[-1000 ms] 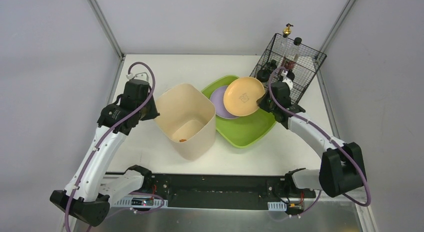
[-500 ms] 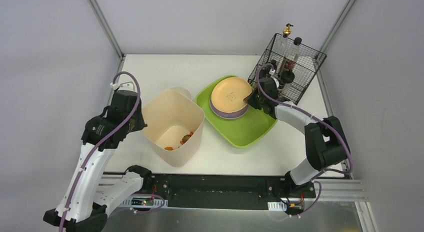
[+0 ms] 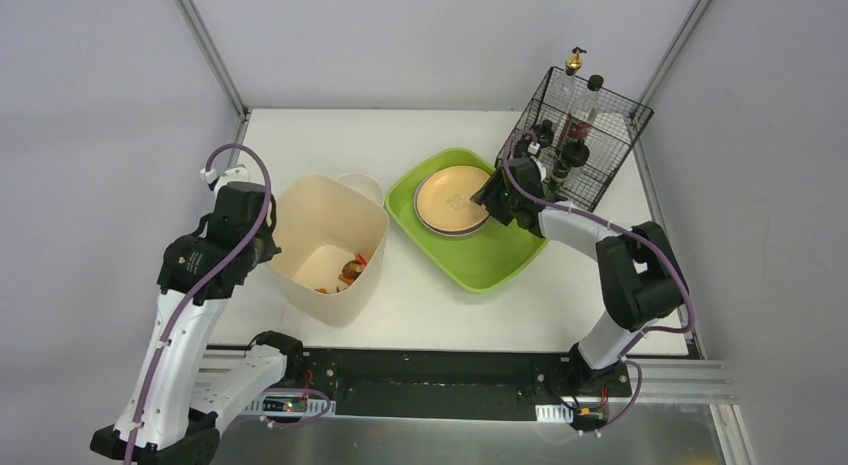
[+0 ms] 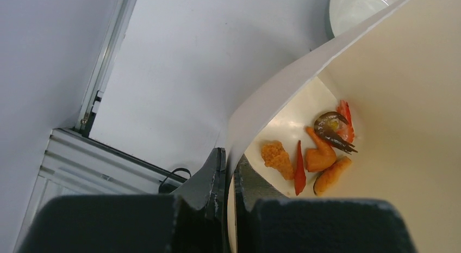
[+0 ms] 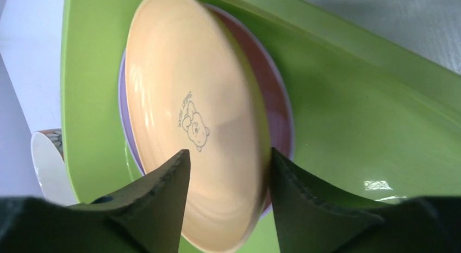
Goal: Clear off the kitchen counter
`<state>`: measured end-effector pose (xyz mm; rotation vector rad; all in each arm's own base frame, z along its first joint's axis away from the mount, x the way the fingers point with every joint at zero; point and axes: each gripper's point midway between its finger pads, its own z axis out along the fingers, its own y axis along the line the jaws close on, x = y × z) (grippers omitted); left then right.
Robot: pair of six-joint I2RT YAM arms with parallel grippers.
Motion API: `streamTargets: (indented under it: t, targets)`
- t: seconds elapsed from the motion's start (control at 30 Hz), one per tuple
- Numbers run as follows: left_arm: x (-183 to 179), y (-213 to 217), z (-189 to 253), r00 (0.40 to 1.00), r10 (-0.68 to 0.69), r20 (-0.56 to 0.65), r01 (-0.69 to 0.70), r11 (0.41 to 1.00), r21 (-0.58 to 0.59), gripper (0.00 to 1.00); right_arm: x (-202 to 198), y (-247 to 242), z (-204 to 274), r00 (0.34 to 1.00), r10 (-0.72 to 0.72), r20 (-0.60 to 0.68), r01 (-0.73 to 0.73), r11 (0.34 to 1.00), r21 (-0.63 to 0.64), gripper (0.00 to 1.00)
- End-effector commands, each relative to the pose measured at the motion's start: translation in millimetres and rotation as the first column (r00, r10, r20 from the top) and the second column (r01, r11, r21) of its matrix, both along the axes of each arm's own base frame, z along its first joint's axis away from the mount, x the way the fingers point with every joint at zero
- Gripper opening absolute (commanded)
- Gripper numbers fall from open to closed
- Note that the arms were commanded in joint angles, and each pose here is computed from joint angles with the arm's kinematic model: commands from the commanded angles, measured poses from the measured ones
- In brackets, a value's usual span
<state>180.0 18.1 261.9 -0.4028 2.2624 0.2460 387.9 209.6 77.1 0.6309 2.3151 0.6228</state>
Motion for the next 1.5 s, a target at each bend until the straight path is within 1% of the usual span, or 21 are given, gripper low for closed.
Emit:
streamTargets:
  t: [0.0, 0.13, 0.27, 0.47, 0.5, 0.57, 0.63, 0.77, 0.93, 1.07, 1.23, 1.37, 1.47]
  targets:
    - [7.6, 15.0, 24.8, 0.988, 0.112, 0.110, -0.110, 0.994, -0.020, 0.00, -2.0, 6.5, 14.4, 0.999, 0.017, 0.038, -0.018, 0.999, 0.035, 0.61]
    - [5.7, 24.9, 27.7, 0.982, 0.154, 0.107, -0.152, 0.988, -0.032, 0.00, -13.3, -3.1, 23.3, 0.998, 0.029, 0.053, -0.029, 1.000, 0.001, 0.66]
    - [5.3, 36.7, 29.8, 0.974, 0.204, 0.100, -0.200, 0.979, -0.044, 0.00, -26.9, -9.1, 36.8, 0.995, 0.069, 0.070, -0.067, 0.997, -0.029, 0.68]
    - [9.2, 51.8, 22.8, 0.961, 0.268, 0.069, -0.262, 0.961, -0.085, 0.00, -63.6, -18.3, 46.8, 0.988, 0.140, 0.073, -0.136, 0.989, -0.052, 0.70]
    - [10.0, 56.9, 21.3, 0.956, 0.284, 0.068, -0.278, 0.957, -0.085, 0.00, -68.9, -20.9, 58.1, 0.985, 0.139, 0.105, -0.135, 0.990, -0.052, 0.71]
    - [12.2, 65.8, 18.0, 0.946, 0.317, 0.061, -0.313, 0.947, -0.067, 0.00, -82.5, -25.0, 68.6, 0.981, 0.149, 0.124, -0.143, 0.988, -0.059, 0.71]
    - [15.9, 70.8, 13.0, 0.939, 0.340, 0.046, -0.337, 0.939, -0.071, 0.00, -96.7, -27.4, 79.8, 0.975, 0.171, 0.140, -0.162, 0.984, -0.076, 0.71]
    - [28.1, 80.9, 3.6, 0.923, 0.386, 0.000, -0.384, 0.918, -0.098, 0.00, -121.0, -32.5, 105.6, 0.956, 0.197, 0.216, -0.179, 0.979, -0.100, 0.71]
    - [38.0, 100.2, 7.1, 0.886, 0.463, -0.021, -0.463, 0.881, -0.097, 0.00, -142.7, -38.1, 129.2, 0.932, 0.207, 0.297, -0.191, 0.978, -0.083, 0.71]
    - [50.2, 114.0, 10.4, 0.861, 0.508, -0.036, -0.508, 0.852, -0.124, 0.00, -153.5, -39.4, 134.4, 0.922, 0.223, 0.317, -0.211, 0.975, -0.074, 0.72]
    - [52.8, 134.5, 2.4, 0.822, 0.564, -0.080, -0.570, 0.819, -0.069, 0.00, -157.6, -39.1, 134.5, 0.912, 0.241, 0.333, -0.228, 0.971, -0.078, 0.72]
    - [53.8, 148.7, -4.6, 0.783, 0.614, -0.097, -0.621, 0.780, -0.073, 0.00, -159.4, -32.9, 134.8, 0.905, 0.258, 0.337, -0.253, 0.966, -0.060, 0.72]
    - [63.7, 156.4, -11.6, 0.775, 0.627, -0.080, -0.632, 0.772, -0.072, 0.00, -160.5, -32.2, 132.3, 0.903, 0.265, 0.339, -0.260, 0.964, -0.062, 0.72]
